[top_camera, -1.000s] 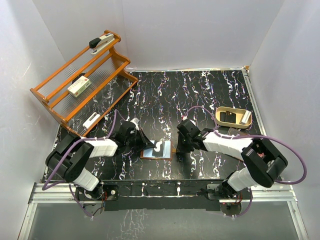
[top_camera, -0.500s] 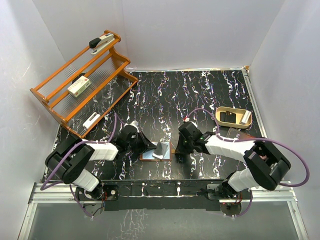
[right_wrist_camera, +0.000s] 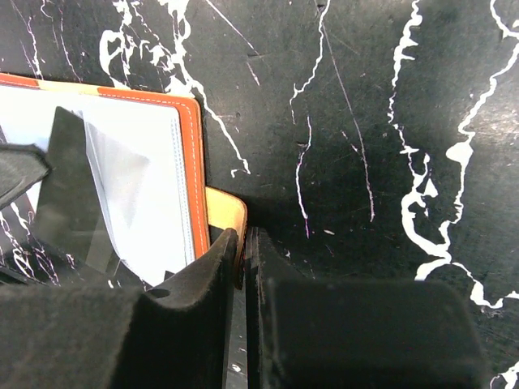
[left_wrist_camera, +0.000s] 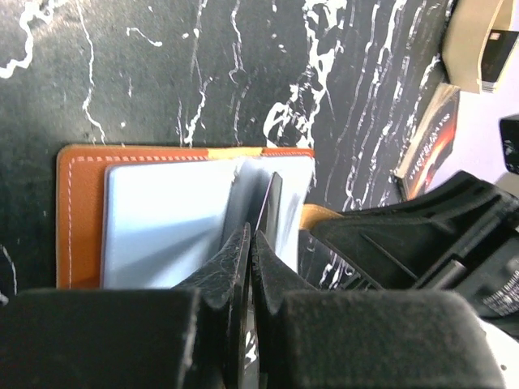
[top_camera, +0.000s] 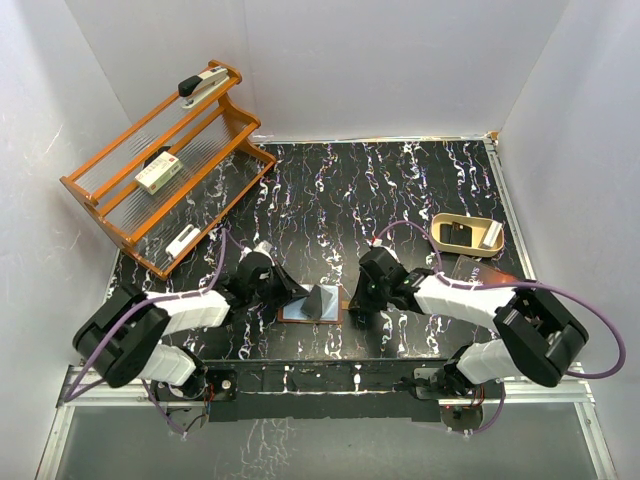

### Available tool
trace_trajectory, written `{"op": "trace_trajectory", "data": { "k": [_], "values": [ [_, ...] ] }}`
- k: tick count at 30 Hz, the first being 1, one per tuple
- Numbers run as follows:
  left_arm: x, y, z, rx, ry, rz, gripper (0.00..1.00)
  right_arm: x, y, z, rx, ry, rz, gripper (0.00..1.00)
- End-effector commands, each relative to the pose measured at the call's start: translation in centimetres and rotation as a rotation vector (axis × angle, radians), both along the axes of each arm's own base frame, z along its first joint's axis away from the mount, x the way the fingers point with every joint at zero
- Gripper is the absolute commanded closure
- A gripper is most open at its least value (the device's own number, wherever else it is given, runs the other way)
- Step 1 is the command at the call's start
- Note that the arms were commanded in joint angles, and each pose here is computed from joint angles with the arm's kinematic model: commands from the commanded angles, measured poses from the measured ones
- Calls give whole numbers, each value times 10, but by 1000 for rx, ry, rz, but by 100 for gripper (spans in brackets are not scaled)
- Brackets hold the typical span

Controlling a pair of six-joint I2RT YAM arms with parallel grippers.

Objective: Put the credit cards into the card holder
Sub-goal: Insert the credit card into the card holder.

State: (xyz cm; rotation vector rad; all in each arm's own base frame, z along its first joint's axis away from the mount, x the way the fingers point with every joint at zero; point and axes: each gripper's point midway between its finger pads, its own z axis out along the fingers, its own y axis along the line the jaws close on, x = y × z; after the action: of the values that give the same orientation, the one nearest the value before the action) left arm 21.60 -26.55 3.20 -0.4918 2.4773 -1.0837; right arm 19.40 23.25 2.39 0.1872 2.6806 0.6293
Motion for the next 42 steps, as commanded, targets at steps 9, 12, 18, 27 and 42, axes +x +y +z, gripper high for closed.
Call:
{"op": "trace_trajectory", "data": {
  "k": [9,12,18,27,42],
  "values": [
    [-19,6,10,58,-10,-113,100,21,-1,65,-61,-111,32,66],
    [-21,3,7,48,0,-130,100,23,19,89,53,-145,54,69],
    [-26,-2,8,6,3,-152,100,18,51,83,208,-127,83,72],
    [-28,-5,9,-21,10,-157,100,10,72,42,165,-64,128,81],
    [-31,-12,8,-69,30,-180,96,1,57,4,96,-13,96,86]
  ]
}}
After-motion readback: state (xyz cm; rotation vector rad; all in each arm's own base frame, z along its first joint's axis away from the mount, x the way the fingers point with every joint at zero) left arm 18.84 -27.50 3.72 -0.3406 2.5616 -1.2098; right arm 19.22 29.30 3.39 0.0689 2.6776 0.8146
